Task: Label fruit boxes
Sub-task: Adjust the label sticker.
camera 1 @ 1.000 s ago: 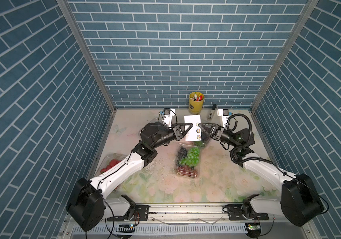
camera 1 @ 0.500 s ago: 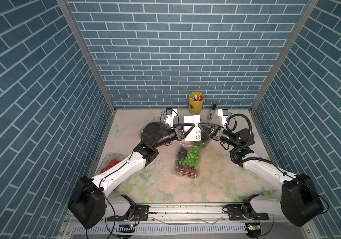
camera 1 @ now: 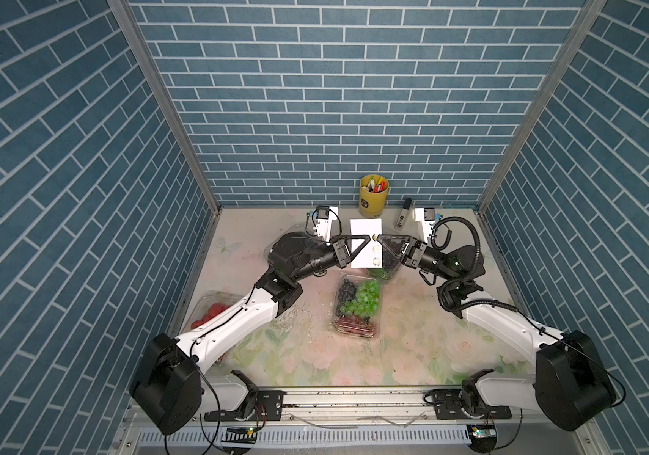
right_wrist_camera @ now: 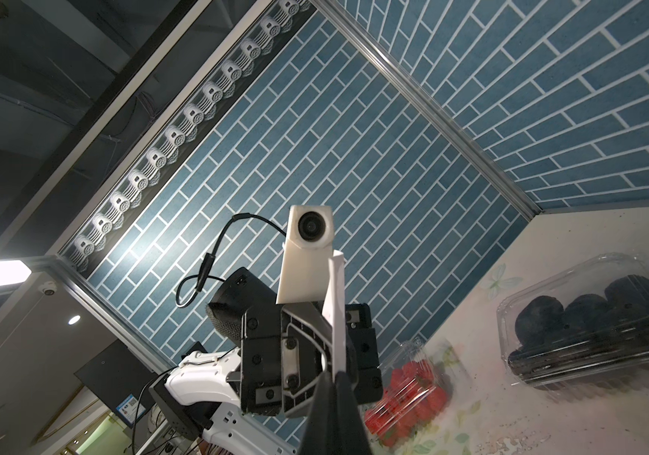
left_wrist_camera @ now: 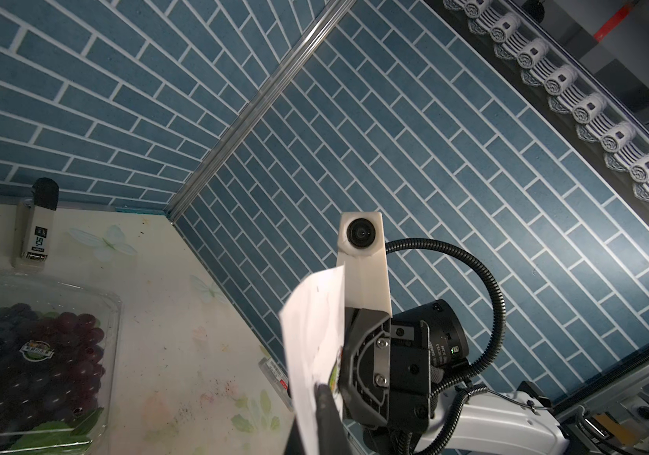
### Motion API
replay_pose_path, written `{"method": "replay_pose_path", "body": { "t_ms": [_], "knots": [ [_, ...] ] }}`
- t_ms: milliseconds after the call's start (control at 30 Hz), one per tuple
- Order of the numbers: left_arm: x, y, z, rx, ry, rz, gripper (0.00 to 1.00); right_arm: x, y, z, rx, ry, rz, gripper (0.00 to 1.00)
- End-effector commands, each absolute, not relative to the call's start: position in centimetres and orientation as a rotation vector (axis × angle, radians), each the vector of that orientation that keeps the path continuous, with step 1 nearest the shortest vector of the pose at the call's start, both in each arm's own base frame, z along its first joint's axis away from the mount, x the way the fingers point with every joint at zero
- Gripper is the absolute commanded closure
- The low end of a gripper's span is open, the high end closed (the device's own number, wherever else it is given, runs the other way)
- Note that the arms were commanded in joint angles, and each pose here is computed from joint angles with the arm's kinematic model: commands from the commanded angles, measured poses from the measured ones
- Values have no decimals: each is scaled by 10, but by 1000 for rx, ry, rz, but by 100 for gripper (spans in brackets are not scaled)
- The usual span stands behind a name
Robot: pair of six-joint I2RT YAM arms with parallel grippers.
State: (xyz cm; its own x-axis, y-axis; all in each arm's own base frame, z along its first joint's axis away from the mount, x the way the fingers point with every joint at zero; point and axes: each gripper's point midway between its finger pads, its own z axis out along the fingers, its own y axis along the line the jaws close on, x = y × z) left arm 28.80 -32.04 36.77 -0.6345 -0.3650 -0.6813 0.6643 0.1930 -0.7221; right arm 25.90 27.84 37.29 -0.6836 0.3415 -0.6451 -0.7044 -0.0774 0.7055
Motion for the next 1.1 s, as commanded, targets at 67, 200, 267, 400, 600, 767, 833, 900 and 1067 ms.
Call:
{"method": "replay_pose_path", "body": {
  "t_ms": [67, 200, 267, 400, 600, 767, 833, 900, 1067],
  "knots": [
    [288, -323, 383, 316, 1592, -1571, 100, 238, 278, 395, -510, 1363, 1895, 100],
    [288, -323, 384, 317, 1589, -1575, 100, 234, 279, 396, -527, 1355, 1903, 100],
    [286, -322, 387, 326, 1577, -1580, 100, 236, 280, 393, -523, 1368, 1905, 100],
    [279, -319, 395, 343, 1533, -1590, 100, 243, 281, 388, -495, 1386, 1903, 100],
    [271, -317, 400, 380, 1496, -1609, 100, 246, 282, 388, -491, 1388, 1906, 100],
    [267, -319, 401, 400, 1475, -1640, 100, 248, 283, 385, -480, 1398, 1907, 100],
    [266, -319, 400, 403, 1476, -1640, 100, 249, 282, 385, -475, 1398, 1904, 100],
    [264, -319, 401, 414, 1469, -1645, 100, 250, 282, 385, -473, 1401, 1903, 100],
    [262, -320, 401, 429, 1465, -1650, 100, 250, 283, 386, -480, 1402, 1906, 100]
  ]
}}
